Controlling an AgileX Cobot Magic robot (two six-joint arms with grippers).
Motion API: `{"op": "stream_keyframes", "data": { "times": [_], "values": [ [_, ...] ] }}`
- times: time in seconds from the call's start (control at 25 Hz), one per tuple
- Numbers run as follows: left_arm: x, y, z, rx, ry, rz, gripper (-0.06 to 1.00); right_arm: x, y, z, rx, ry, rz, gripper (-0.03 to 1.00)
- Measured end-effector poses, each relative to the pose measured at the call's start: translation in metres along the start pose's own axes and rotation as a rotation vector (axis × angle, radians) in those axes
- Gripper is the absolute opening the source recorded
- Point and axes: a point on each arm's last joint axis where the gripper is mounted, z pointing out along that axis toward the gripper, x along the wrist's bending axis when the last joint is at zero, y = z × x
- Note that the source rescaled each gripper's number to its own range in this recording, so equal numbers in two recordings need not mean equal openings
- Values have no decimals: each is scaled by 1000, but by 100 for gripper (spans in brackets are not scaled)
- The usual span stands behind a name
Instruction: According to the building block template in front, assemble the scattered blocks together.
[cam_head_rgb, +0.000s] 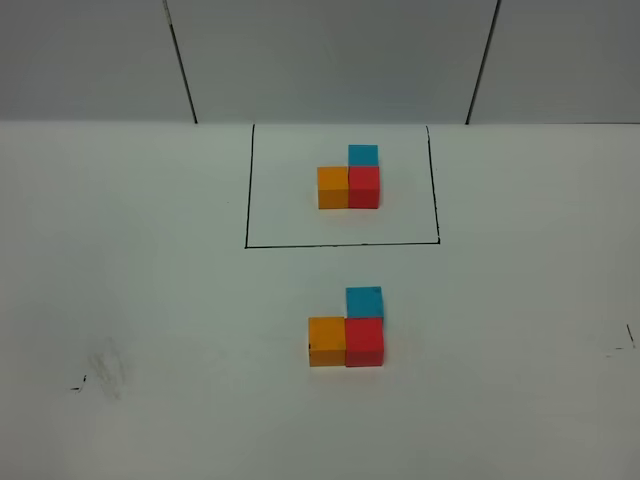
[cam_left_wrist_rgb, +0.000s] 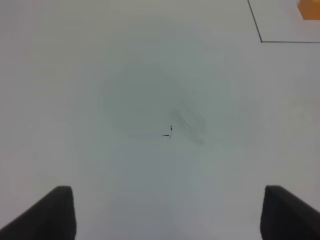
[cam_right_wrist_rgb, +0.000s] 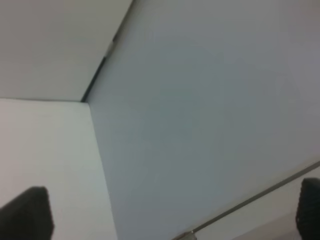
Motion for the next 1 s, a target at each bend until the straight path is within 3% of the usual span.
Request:
{"op": "stream_keyframes", "data": {
  "times": [0.28,0.56,0.84,1.0],
  "values": [
    [0,0,0,0,0,0,64,-20,-64,-74,-133,27,-4,100],
    [0,0,0,0,0,0,64,-12,-143,-108,-203,80,24,100],
    [0,0,0,0,0,0,64,28,-216,-107,-248,270,78,96],
    [0,0,0,0,0,0,64,53,-234,-88,-200,366,76,93]
  ]
}}
